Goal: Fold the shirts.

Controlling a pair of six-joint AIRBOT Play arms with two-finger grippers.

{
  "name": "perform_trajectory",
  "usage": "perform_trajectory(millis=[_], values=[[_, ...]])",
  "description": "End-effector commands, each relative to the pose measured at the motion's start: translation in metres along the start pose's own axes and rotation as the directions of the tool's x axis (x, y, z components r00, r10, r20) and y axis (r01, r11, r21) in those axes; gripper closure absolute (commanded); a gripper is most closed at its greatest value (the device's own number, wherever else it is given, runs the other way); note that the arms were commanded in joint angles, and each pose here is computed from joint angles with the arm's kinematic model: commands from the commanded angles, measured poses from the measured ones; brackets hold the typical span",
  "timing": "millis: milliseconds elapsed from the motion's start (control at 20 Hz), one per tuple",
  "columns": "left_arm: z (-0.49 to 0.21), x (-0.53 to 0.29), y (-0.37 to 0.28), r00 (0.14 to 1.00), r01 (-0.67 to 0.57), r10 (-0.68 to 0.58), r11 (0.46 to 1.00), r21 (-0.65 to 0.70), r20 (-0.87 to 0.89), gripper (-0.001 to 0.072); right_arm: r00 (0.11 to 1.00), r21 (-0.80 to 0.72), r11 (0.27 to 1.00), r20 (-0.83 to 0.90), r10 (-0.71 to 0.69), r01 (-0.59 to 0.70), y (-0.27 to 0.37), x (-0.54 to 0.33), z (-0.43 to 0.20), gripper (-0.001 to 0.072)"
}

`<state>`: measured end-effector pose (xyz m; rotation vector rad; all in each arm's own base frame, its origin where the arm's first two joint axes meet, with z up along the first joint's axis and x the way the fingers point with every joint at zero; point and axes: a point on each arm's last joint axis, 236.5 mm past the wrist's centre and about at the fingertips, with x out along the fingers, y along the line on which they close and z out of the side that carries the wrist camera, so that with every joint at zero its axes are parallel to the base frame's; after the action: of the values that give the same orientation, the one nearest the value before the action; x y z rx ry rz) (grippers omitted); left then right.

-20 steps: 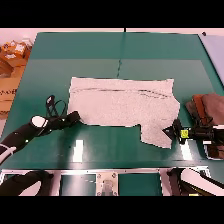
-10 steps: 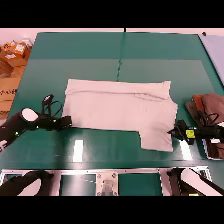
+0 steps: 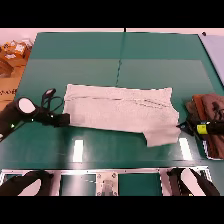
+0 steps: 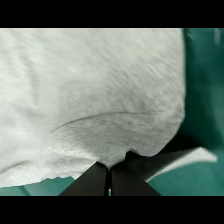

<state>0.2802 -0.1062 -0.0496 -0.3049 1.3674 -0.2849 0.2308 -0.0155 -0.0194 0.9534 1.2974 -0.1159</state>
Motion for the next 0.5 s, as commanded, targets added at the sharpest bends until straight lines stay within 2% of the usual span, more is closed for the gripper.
perform_trajectory(millis=[0, 150, 450], values=[[0.040, -0.021, -0.018, 0.997, 0.006, -0.012, 0.997, 0.077, 0.077, 0.0686, 0.988, -0.067, 0.988, 0.063, 0.141, -0.136, 0.056, -0.025, 0.019, 0.0704], [0.081, -0.025, -0.025, 0.993, 0.004, -0.014, 0.996, 0.092, 0.115, 0.0685, 0.973, -0.095, 0.975, 0.100, 0.209, -0.200, 0.088, -0.025, 0.048, 0.0704], [0.153, 0.008, -0.024, 0.993, 0.007, -0.017, 0.996, 0.087, 0.120, 0.0685, 0.963, -0.107, 0.967, 0.118, 0.243, -0.231, 0.113, 0.028, 0.132, 0.0703]])
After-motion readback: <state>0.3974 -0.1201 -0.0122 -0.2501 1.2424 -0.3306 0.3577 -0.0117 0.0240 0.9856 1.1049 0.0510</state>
